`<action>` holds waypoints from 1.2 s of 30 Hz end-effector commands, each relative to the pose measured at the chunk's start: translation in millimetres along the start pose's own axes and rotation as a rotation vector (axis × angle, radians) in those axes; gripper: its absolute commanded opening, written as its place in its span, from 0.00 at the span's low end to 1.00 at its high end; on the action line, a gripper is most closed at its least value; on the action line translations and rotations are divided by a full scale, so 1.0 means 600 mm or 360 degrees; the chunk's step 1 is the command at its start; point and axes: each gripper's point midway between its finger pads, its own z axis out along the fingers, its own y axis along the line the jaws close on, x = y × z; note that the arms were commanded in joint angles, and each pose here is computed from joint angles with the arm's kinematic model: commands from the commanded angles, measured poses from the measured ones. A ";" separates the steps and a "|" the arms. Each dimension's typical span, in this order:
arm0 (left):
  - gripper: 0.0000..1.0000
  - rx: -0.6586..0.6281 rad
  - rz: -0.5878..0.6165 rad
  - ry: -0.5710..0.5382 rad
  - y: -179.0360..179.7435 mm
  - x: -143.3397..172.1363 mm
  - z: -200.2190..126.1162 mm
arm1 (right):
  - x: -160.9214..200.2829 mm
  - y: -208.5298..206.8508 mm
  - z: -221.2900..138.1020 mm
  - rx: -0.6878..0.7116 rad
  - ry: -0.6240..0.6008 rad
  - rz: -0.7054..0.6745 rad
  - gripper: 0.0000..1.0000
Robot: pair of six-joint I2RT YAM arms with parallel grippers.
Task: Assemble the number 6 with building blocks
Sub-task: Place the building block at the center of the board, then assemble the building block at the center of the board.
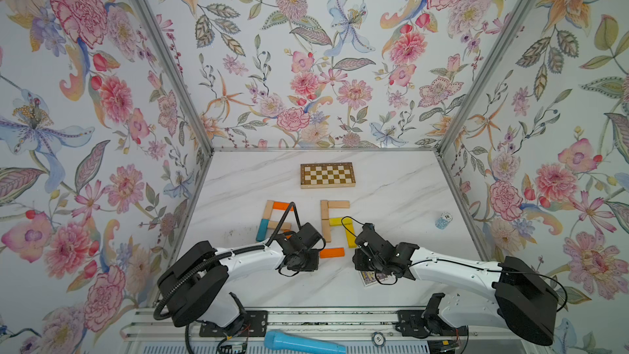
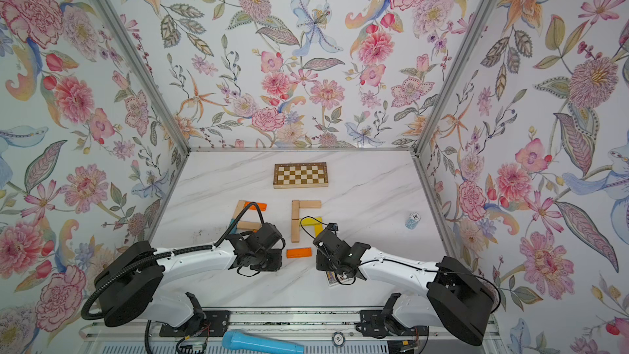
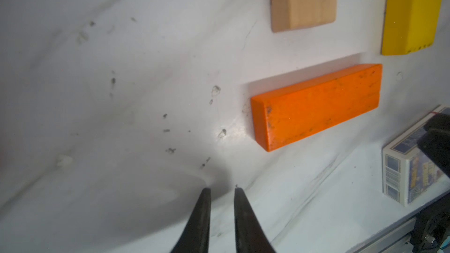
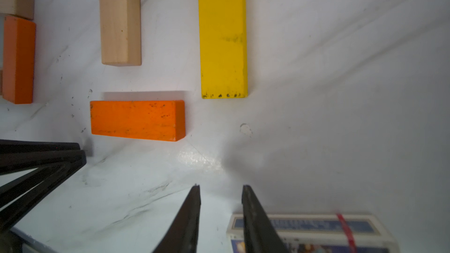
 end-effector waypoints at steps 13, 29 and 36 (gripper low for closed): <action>0.13 -0.0011 0.0092 0.0003 -0.035 -0.047 0.038 | -0.027 0.003 0.007 -0.0063 -0.0001 0.0067 0.23; 0.11 0.0100 0.0127 -0.0019 -0.059 -0.047 0.026 | -0.039 0.003 0.012 -0.0053 -0.0010 0.0053 0.20; 0.12 0.0252 0.0251 0.0000 -0.117 -0.021 0.017 | -0.076 -0.032 -0.022 -0.0059 -0.0145 0.0176 0.18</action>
